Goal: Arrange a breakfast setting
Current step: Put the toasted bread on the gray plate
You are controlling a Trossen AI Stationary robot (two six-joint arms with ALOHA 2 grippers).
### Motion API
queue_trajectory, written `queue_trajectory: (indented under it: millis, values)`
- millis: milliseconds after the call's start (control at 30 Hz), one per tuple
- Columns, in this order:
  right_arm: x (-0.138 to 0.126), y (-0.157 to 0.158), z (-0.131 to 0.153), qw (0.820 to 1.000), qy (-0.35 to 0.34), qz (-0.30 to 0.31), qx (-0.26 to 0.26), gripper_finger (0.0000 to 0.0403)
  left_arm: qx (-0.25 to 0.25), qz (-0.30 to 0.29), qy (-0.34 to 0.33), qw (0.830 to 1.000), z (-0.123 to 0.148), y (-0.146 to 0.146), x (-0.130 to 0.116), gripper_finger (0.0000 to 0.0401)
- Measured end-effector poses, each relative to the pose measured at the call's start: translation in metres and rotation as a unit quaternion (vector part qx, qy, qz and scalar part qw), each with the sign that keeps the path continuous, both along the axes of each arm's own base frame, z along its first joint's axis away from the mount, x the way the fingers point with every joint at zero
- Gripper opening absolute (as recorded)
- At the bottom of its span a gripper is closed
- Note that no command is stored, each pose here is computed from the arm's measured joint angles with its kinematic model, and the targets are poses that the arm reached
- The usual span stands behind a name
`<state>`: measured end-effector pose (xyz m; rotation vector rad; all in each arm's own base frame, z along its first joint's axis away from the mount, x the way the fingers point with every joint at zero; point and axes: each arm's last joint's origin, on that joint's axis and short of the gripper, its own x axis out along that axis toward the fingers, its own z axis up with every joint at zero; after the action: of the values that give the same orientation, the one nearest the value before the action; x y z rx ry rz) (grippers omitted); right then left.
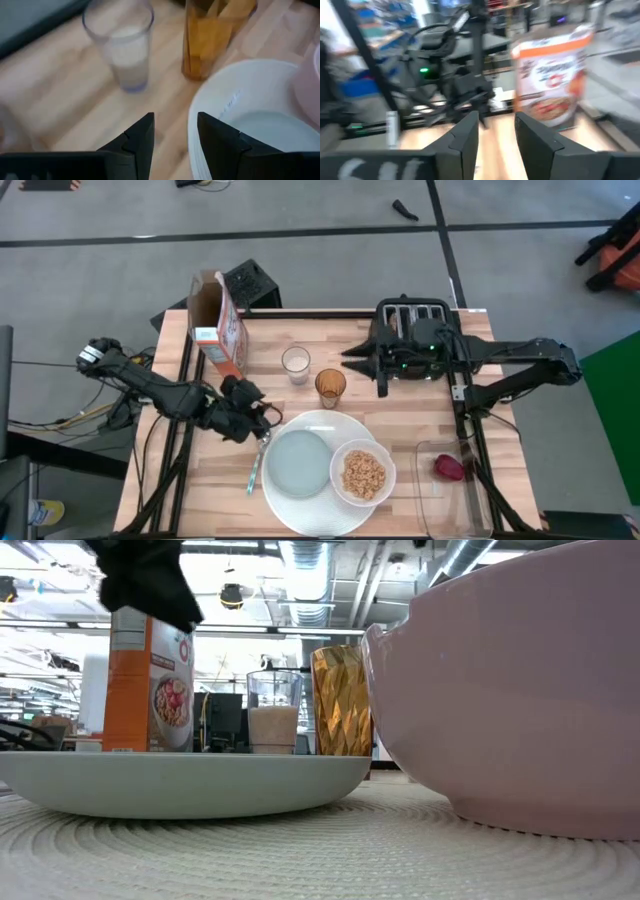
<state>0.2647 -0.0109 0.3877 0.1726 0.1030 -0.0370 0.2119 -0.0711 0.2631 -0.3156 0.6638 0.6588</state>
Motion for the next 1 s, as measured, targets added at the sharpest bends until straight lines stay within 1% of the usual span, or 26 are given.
queue_trajectory:
  millis: [100, 233, 333, 433, 567, 733, 867, 1000]
  values:
    - [-0.004, -0.004, 0.014, 0.997, 0.01, -0.059, -0.04, 0.0174, 0.032, -0.011, -0.008, 0.999, 0.004, 0.007, 0.007, 0.0137]
    - [-0.012, -0.015, 0.032, 0.986, 0.026, -0.155, -0.047, 0.0202, 0.062, -0.034, -0.018, 0.997, 0.008, 0.013, 0.016, 0.0137]
    - [-0.022, -0.033, 0.042, 0.97, 0.039, -0.241, -0.005, 0.0207, 0.083, -0.047, -0.018, 0.995, 0.011, 0.017, 0.02, 0.0137]
    - [-0.035, -0.057, 0.049, 0.95, 0.053, -0.305, 0.03, 0.0203, 0.093, -0.05, -0.015, 0.994, 0.012, 0.02, 0.022, 0.0137]
    - [-0.053, -0.091, 0.044, 0.916, 0.079, -0.384, 0.086, 0.0189, 0.094, -0.039, -0.016, 0.995, 0.012, 0.024, 0.023, 0.0137]
    - [-0.065, -0.124, 0.026, 0.889, 0.133, -0.409, 0.155, 0.0175, 0.101, -0.024, -0.017, 0.994, 0.012, 0.029, 0.023, 0.0137]
    - [-0.059, -0.142, 0.007, 0.87, 0.18, -0.414, 0.2, 0.0167, 0.101, -0.02, -0.016, 0.995, 0.012, 0.031, 0.024, 0.0137]
    - [-0.051, -0.155, -0.012, 0.859, 0.233, -0.387, 0.24, 0.0164, 0.102, -0.02, -0.014, 0.995, 0.012, 0.031, 0.023, 0.0137]
